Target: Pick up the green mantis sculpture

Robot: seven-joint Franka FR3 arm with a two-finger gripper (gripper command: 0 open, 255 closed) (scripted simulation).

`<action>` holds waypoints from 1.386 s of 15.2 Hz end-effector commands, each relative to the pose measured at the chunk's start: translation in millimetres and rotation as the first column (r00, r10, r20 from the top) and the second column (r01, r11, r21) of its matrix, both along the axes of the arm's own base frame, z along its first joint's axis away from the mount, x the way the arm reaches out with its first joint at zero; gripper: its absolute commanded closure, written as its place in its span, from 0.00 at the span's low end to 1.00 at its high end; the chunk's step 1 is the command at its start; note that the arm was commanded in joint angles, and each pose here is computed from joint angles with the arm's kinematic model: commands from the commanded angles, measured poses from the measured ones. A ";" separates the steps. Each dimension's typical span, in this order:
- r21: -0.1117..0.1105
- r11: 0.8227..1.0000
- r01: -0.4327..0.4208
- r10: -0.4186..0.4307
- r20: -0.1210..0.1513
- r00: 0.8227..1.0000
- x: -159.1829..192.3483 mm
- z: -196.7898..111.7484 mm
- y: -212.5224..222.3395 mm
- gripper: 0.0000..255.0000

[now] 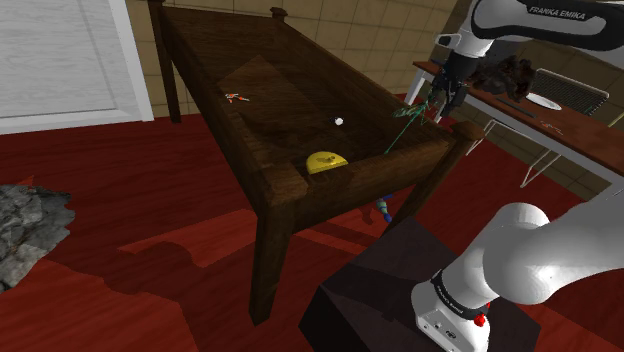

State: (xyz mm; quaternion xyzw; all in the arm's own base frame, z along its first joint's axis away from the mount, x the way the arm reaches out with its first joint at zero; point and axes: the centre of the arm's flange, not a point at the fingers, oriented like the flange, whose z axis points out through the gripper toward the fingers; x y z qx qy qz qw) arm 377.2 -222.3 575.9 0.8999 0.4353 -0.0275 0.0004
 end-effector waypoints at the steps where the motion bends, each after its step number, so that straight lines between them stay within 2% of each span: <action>1: -0.003 0.994 -0.112 0.112 0.002 0.994 17.3 -2.2 -16.5 0.00; 3: -0.005 0.977 -0.212 0.212 0.004 0.977 37.1 -3.7 -31.9 0.00; 6: -0.007 0.934 -0.358 0.358 0.007 0.934 69.6 -5.7 -51.0 0.00; 7: -0.008 0.926 -0.376 0.377 0.008 0.926 73.9 -6.0 -53.1 0.00; 14: -0.008 0.926 -0.376 0.377 0.008 0.926 73.9 -46.0 -53.1 0.00; 16: -0.008 0.926 -0.376 0.377 0.008 0.926 73.9 -46.0 -53.1 0.00; 17: -0.008 0.926 -0.376 0.377 0.008 0.926 73.6 -46.0 -53.2 1.00; 21: -0.008 0.926 -0.376 0.377 0.008 0.926 73.7 -45.9 -53.3 1.00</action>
